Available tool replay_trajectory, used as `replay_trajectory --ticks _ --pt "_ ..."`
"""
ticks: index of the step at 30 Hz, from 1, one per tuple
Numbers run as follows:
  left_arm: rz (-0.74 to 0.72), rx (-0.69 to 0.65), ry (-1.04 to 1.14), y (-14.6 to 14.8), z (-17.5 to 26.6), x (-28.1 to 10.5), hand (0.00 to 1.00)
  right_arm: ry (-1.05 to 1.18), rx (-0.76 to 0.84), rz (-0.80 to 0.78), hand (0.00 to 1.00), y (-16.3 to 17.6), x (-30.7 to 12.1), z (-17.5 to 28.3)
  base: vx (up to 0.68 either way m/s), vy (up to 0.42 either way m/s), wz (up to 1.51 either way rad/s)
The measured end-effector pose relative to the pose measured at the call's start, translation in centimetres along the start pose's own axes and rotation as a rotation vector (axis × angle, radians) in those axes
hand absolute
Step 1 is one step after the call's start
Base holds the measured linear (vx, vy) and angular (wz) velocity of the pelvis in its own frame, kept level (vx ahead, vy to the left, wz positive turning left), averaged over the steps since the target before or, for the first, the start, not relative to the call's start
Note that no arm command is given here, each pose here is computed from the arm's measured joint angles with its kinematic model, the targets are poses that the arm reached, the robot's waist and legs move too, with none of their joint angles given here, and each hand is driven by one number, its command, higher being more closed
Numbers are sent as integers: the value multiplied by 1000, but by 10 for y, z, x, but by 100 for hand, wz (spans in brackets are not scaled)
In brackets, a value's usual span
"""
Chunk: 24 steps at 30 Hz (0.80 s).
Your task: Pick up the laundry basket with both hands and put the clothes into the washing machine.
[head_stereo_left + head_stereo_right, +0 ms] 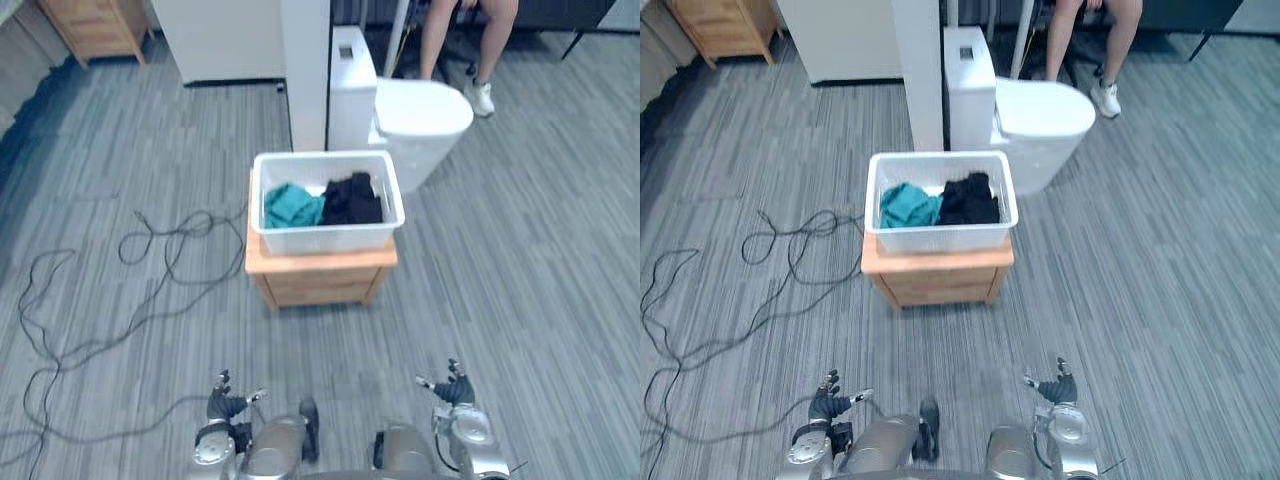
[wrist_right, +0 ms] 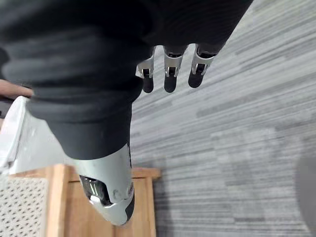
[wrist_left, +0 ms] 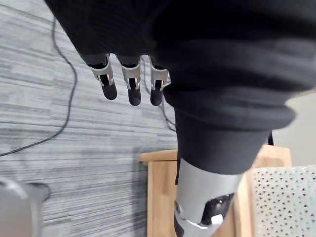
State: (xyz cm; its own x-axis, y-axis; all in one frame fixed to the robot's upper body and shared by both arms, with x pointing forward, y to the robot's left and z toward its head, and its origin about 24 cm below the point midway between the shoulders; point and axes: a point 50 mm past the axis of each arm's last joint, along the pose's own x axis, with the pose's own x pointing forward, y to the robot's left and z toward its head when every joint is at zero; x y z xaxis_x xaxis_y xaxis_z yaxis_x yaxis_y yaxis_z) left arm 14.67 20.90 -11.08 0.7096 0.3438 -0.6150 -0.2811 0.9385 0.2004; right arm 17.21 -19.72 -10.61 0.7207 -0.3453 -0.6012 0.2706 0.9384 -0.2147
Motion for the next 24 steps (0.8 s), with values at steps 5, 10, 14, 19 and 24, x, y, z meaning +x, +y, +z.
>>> replay_trajectory --ticks 5,10,14,19,24 --pt "-6 30 48 -2 -12 -2 0 39 -17 -18 0 -9 -5 -13 412 -97 55" --pt "-25 2 64 -15 -17 -7 0 -22 11 -23 0 -8 -10 -3 303 -142 35" --pt "-26 -19 14 -16 -7 -9 0 -104 53 -56 0 -8 -12 15 226 -9 -23" --pt "-20 -39 -4 -15 -2 -10 0 -106 77 -106 0 -19 -19 12 205 142 -23" --pt "22 -83 -110 -1 21 -10 0 -216 99 -114 0 -21 -21 38 115 71 -16"
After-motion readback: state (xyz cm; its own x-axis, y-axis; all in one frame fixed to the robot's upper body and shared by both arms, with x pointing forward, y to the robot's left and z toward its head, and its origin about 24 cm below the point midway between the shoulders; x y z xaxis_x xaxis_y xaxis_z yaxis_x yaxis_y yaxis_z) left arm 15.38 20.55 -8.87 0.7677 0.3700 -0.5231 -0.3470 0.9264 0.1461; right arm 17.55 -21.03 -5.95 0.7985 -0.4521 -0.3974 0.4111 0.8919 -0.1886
